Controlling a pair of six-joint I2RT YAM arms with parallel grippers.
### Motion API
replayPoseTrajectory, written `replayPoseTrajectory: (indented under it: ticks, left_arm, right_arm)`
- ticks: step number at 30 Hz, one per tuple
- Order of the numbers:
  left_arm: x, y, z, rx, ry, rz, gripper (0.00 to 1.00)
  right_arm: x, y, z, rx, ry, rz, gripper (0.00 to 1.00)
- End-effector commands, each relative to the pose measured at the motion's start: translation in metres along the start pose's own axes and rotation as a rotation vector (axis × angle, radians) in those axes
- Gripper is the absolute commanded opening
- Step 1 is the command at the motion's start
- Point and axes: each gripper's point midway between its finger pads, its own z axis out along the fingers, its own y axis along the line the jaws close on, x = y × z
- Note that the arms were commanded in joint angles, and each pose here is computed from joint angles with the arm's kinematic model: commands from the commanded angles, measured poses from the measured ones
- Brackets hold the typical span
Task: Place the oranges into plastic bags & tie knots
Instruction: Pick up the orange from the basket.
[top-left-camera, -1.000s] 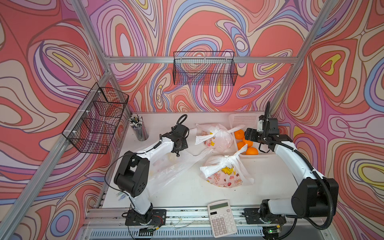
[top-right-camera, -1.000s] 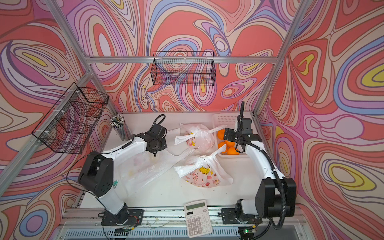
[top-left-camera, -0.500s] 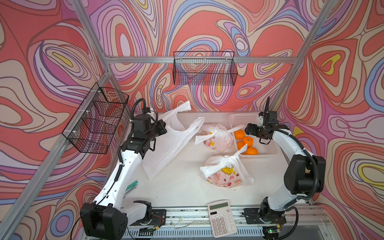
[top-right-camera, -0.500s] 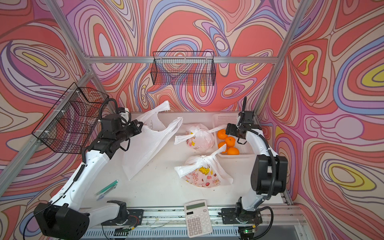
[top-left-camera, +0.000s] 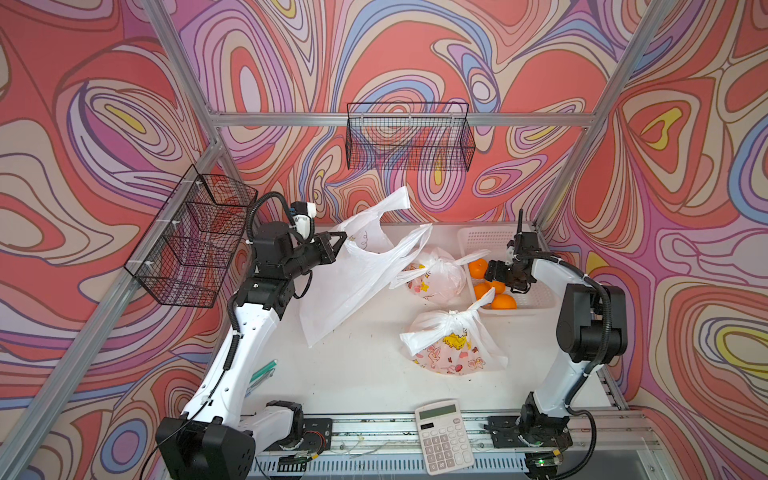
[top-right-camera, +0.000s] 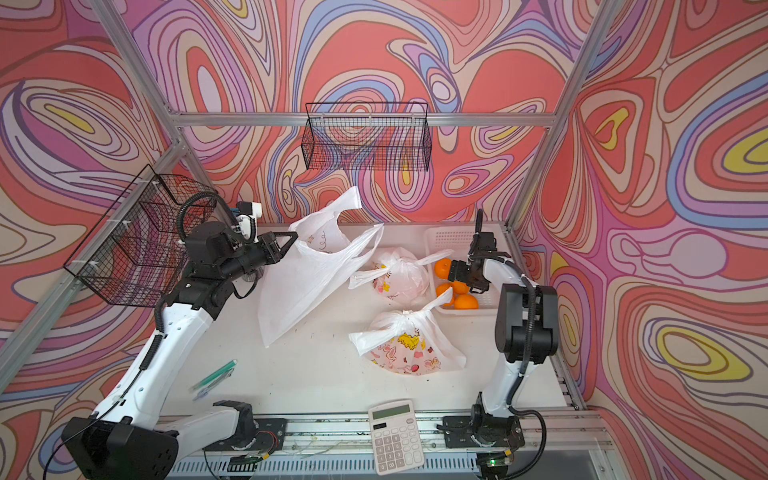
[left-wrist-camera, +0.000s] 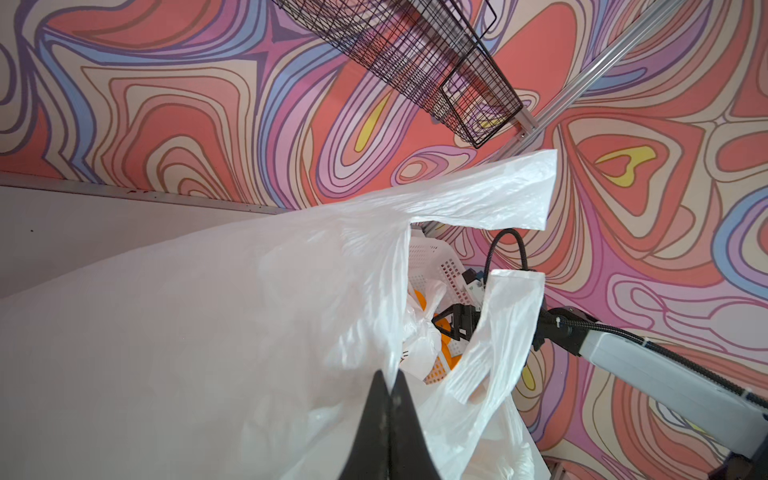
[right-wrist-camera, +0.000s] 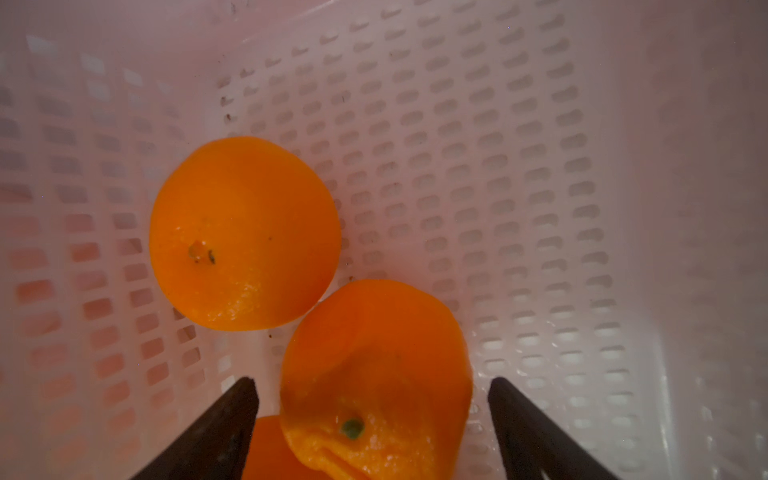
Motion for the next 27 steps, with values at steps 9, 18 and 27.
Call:
replayPoseTrajectory:
  ticks: [9, 18, 27]
  left_arm:
    - [-0.005, -0.03, -0.004, 0.16, 0.013, 0.037, 0.0]
    - [0.017, -0.009, 0.016, 0.176, 0.074, -0.064, 0.0]
    - [0.029, 0.009, 0.04, 0.202, 0.12, -0.147, 0.0]
  right_arm:
    - [-0.007, -0.014, 0.008, 0.068, -0.023, 0.01, 0.55]
    - [-0.03, 0.017, -0.103, -0.026, -0.241, -0.023, 0.45]
    - [0.018, 0.156, -0.201, -0.707, -0.277, -0.048, 0.42]
